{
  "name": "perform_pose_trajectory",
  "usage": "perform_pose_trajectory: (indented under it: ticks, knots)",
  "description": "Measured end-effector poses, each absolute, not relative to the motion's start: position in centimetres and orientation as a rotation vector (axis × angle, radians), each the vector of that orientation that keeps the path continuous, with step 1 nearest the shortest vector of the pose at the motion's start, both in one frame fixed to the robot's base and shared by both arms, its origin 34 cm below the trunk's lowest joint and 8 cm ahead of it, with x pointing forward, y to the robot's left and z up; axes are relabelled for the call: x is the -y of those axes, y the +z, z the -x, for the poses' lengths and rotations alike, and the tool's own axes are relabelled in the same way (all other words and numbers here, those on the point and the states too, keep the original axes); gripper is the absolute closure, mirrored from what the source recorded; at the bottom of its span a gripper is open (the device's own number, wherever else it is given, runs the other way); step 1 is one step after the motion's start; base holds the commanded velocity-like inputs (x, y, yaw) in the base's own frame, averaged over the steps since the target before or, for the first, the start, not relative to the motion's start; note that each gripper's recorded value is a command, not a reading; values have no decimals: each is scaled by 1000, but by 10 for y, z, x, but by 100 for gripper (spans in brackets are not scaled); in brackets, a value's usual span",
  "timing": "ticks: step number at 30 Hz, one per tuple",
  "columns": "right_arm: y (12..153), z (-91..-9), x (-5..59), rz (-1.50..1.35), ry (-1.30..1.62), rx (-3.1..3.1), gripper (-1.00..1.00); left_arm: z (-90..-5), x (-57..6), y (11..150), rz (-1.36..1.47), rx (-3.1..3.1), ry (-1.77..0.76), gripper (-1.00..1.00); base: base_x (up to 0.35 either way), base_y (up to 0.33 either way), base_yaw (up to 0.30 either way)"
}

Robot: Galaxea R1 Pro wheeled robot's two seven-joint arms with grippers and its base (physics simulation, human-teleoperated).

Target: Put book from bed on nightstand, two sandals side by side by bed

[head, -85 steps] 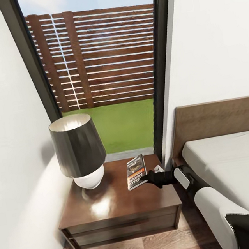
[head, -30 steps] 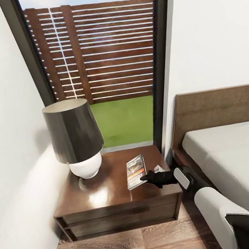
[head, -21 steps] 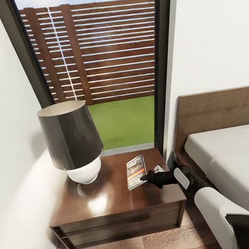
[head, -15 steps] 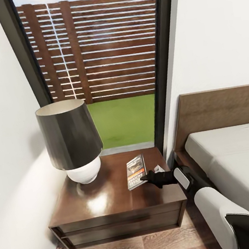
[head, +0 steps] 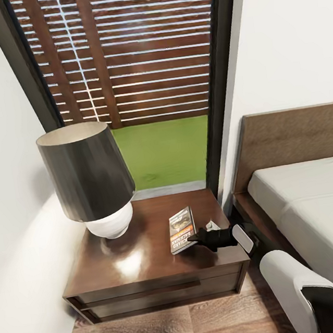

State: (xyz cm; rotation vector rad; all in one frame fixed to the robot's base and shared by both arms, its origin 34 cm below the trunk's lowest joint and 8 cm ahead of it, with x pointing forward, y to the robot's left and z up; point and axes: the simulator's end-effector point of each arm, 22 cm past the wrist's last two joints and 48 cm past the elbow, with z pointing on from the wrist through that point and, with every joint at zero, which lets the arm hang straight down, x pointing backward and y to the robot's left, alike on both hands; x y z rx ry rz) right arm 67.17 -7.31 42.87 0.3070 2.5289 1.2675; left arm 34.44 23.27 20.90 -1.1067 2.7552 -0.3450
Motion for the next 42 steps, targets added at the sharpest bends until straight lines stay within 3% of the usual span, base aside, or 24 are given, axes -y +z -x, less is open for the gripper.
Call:
perform_pose_trajectory:
  ticks: [19,20,42]
  knots:
    - [416,-671,71,-352,1305,-2533,100,-336,-233,201,1122,-2778,-334,-100,0,0,0]
    - [416,-671,71,-352,1305,-2533,-100,-336,-233,201,1122,-2778,-334,-100,0,0,0]
    - [411,-670,75,-332,1273,-2551,-100,-318,-241,191,1107,-2821,-277,-100,-46,0,0]
